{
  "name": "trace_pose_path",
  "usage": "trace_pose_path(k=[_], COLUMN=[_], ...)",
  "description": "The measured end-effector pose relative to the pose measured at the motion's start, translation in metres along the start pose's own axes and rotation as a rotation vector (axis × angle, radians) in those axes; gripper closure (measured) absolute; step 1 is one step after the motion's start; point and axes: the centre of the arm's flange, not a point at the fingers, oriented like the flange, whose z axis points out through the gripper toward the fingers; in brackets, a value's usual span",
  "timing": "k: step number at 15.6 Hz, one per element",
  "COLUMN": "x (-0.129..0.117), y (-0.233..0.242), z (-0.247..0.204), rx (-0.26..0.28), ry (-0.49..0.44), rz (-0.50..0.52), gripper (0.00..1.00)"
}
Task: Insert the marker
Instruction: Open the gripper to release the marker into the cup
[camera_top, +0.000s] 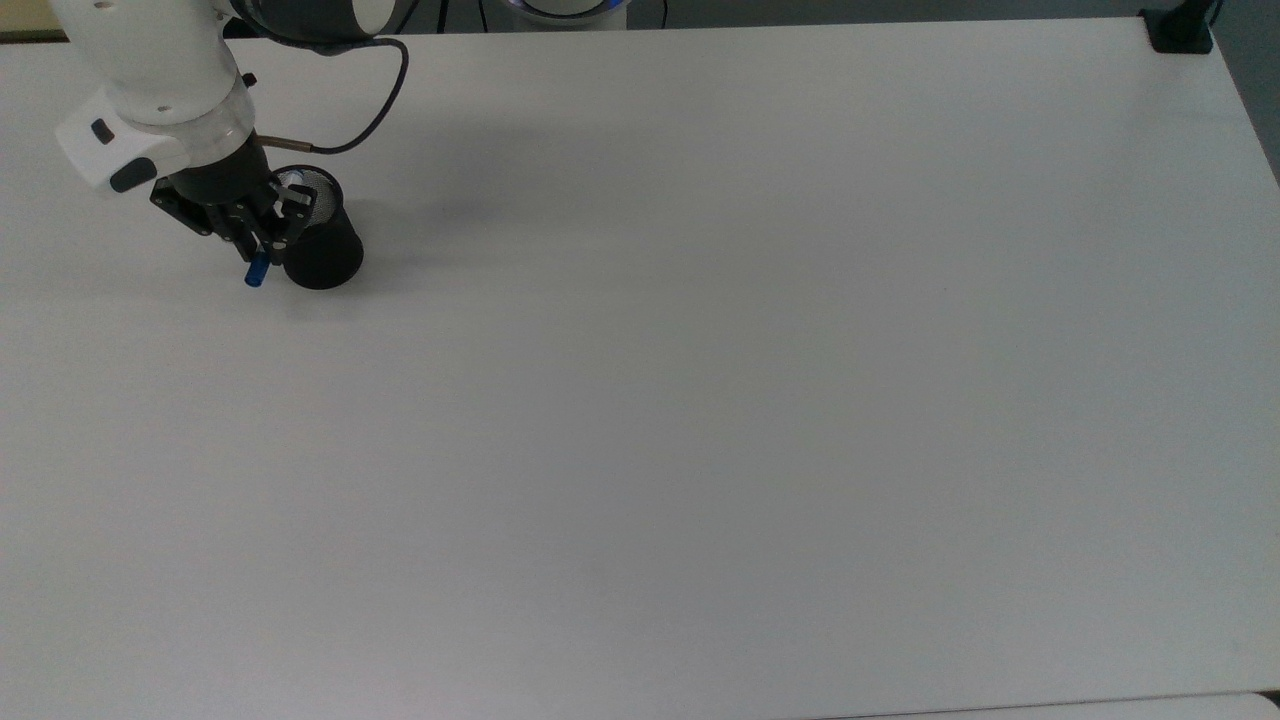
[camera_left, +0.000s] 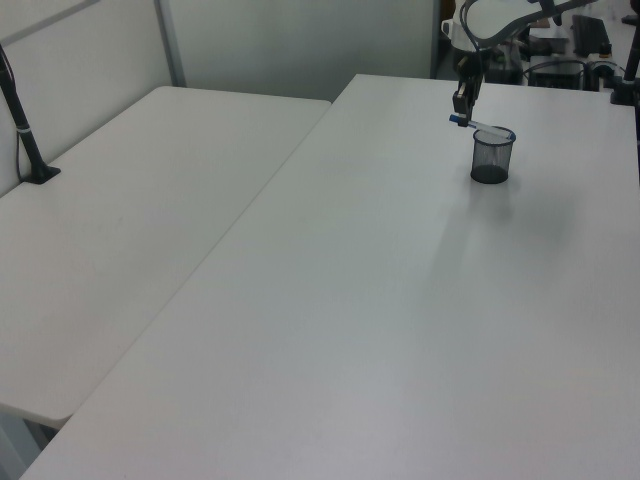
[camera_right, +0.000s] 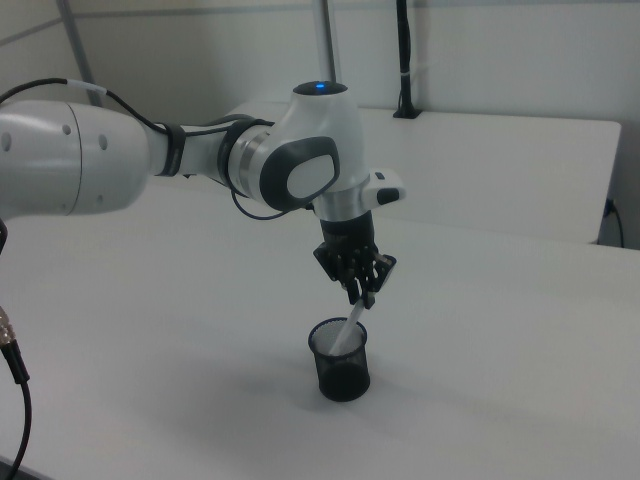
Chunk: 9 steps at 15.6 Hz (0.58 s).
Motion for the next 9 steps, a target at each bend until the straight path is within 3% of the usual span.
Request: trace_pose_path(k=[9], x=[-0.006], y=[0.019], z=[-0.018], rx=[0.013], ry=[0.018], rz=[0.037], gripper=[0.68])
